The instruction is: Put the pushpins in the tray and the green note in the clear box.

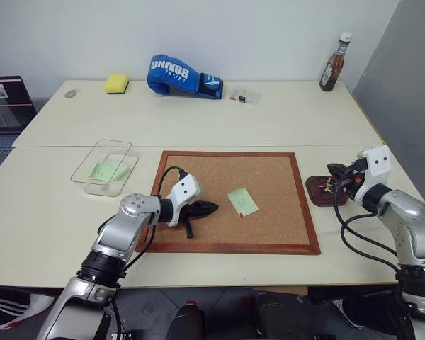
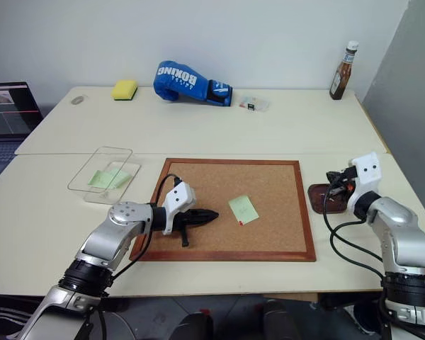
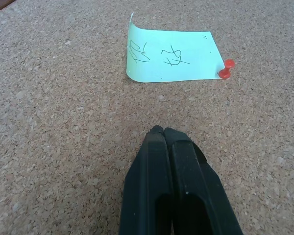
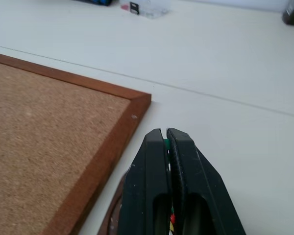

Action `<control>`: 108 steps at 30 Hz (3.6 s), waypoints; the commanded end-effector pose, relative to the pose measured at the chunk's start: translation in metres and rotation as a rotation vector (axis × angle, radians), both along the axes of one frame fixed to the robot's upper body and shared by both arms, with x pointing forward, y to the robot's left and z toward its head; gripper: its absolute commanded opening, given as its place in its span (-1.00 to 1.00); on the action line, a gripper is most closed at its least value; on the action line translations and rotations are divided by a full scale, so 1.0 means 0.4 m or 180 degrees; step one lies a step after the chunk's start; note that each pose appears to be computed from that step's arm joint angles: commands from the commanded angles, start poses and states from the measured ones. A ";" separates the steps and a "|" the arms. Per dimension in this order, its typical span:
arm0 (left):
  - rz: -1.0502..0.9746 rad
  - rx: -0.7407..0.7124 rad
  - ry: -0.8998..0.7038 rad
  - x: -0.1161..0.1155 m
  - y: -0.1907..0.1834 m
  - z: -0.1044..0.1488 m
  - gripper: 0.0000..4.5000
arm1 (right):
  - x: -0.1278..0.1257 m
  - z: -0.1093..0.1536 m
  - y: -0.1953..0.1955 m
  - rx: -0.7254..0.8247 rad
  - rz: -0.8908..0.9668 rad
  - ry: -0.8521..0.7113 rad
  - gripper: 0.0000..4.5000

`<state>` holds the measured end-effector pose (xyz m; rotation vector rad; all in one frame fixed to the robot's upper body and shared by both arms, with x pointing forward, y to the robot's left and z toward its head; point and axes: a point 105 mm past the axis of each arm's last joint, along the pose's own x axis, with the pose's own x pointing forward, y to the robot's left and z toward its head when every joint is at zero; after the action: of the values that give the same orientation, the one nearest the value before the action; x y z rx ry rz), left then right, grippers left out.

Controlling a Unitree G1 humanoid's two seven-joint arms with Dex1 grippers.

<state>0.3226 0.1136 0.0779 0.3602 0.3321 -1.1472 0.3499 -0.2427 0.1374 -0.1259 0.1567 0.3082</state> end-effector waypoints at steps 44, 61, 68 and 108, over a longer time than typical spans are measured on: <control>-0.0100 0.0208 0.0404 -0.033 -0.003 -0.087 -1.00 | -0.130 -0.085 0.400 -0.0296 0.2714 -0.0115 0.81; -0.0063 0.0220 0.0390 -0.037 0.004 -0.085 -1.00 | -0.099 -0.129 0.457 -0.0256 0.2876 -0.0151 0.35; -0.0065 0.0224 0.0385 -0.038 0.005 -0.085 -1.00 | -0.091 -0.131 0.461 -0.0195 0.2850 -0.0153 -0.24; 0.0402 -0.1032 0.0670 0.003 -0.030 0.035 -0.71 | -0.077 0.027 0.439 -0.0819 0.3195 -0.0774 -1.00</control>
<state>0.3237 0.1057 0.0800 0.1256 0.3300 -1.1085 0.3202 -0.0693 0.1327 -0.4447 -0.0530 1.2484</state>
